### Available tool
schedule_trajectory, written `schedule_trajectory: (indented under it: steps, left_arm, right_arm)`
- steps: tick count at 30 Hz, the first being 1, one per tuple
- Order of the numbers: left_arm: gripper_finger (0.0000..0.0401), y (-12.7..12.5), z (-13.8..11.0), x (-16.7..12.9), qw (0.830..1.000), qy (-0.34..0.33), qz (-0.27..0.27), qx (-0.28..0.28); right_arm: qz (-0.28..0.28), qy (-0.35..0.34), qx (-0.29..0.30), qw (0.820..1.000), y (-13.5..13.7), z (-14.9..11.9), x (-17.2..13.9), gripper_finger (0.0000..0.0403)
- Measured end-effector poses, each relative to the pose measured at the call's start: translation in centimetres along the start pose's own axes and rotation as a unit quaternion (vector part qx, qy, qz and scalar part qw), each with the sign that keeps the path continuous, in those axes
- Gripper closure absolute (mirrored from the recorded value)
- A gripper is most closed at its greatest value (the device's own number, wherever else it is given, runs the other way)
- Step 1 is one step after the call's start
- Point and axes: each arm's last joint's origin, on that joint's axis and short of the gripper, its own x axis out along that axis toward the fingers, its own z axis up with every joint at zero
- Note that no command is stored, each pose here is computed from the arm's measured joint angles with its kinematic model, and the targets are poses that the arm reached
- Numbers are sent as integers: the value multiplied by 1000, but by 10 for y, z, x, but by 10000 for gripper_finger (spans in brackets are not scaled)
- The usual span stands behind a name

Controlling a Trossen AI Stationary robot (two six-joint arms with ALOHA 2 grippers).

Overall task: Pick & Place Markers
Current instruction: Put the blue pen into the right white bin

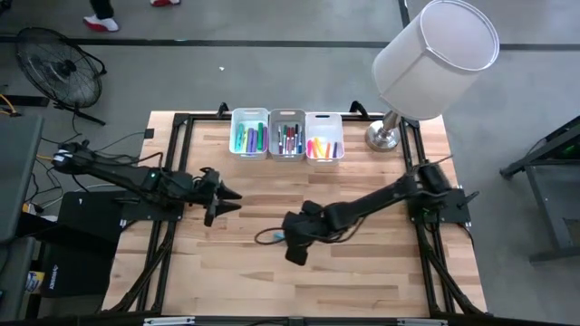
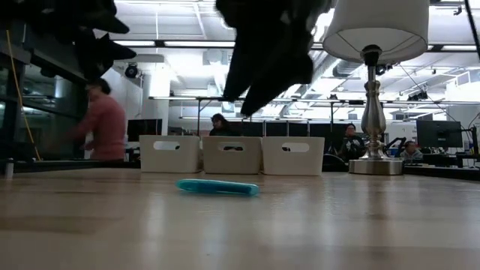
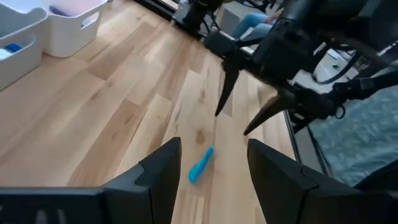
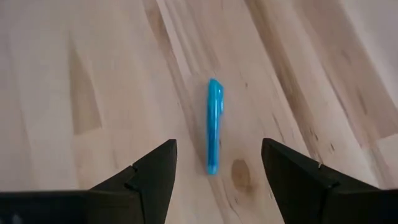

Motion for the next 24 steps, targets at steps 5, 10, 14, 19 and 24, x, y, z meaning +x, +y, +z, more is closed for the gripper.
schedule_trajectory:
  steps: [5, 10, 14, 19, 24]
  left_arm:
    - [220, 10, -12, -11, 999, -34, -29, 12]
    - [220, 18, -21, -23, 996, -57, -68, 15]
    - [220, 24, -27, -33, 992, -90, -91, 5]
    - [220, 32, -38, -39, 987, -108, -116, -7]
    - [220, 35, -41, -45, 982, -133, -136, -13]
  right_arm:
    - [-8, 50, -19, 999, 8, 11, 25, 179]
    - [-7, 67, -18, 998, 10, 9, 42, 179]
    - [5, 96, -23, 995, 10, 2, 55, 179]
    - [4, 116, -32, 993, 9, -4, 65, 179]
    - [-25, 99, -33, 994, 4, -1, 68, 179]
